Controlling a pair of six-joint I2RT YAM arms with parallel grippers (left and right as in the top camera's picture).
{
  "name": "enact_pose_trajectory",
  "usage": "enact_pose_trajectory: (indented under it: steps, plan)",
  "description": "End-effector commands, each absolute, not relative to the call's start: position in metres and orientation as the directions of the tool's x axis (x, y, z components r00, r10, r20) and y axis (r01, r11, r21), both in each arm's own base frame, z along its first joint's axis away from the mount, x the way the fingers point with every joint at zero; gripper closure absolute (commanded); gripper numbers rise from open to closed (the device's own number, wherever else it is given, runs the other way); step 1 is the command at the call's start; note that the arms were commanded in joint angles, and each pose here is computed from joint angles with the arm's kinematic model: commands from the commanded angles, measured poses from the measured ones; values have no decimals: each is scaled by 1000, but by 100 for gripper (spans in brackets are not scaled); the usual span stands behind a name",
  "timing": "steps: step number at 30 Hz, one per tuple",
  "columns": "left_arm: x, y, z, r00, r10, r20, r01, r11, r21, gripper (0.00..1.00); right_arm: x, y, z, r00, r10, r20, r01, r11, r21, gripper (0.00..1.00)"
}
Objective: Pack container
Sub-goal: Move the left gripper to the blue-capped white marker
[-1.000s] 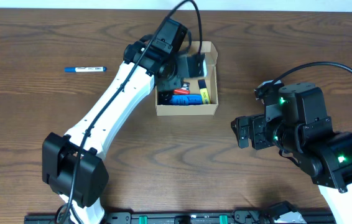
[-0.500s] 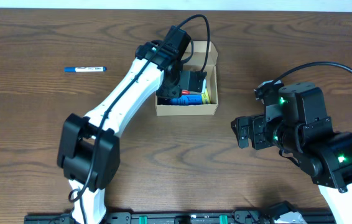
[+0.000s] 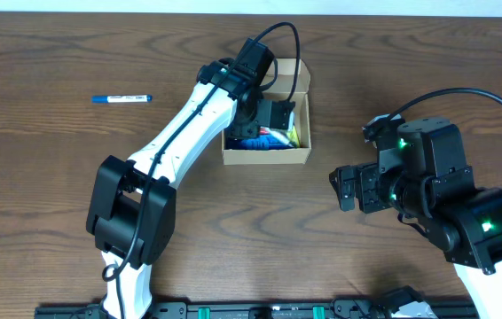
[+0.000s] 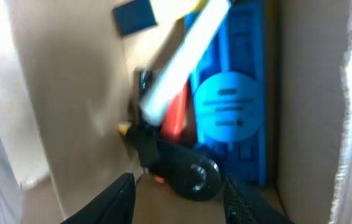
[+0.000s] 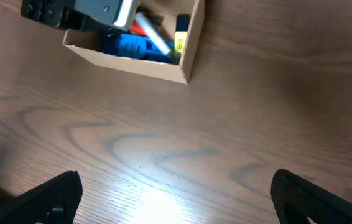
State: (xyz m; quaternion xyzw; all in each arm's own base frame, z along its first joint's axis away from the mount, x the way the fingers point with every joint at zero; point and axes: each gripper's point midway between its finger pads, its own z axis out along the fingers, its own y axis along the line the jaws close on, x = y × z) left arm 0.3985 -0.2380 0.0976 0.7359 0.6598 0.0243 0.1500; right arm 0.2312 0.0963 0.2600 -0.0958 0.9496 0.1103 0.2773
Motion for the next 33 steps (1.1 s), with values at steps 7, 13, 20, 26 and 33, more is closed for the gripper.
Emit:
enact_pose_trajectory:
  steps: [7,13,20,26,33]
  plan:
    - [443,-199,197,-358,880,-311,767,468,439,55,232,95,259,-828,-128,-545,-247,957,150,1]
    - [475,-144,254,-634,504,-587,424,861,282,53,232,95,259,-828,-128,-545,-247,957,150,1]
    - [497,-44,261,-721,-315,-617,-228,949,-218,36,232,95,258,-829,-128,-545,-247,957,149,1]
    - [498,-6,260,-690,-472,-549,-320,879,-354,43,232,95,259,-828,-128,-545,-247,957,150,1]
    - [488,10,251,-577,-688,-440,-544,726,-421,25,232,95,259,-828,-128,-545,-246,958,150,1]
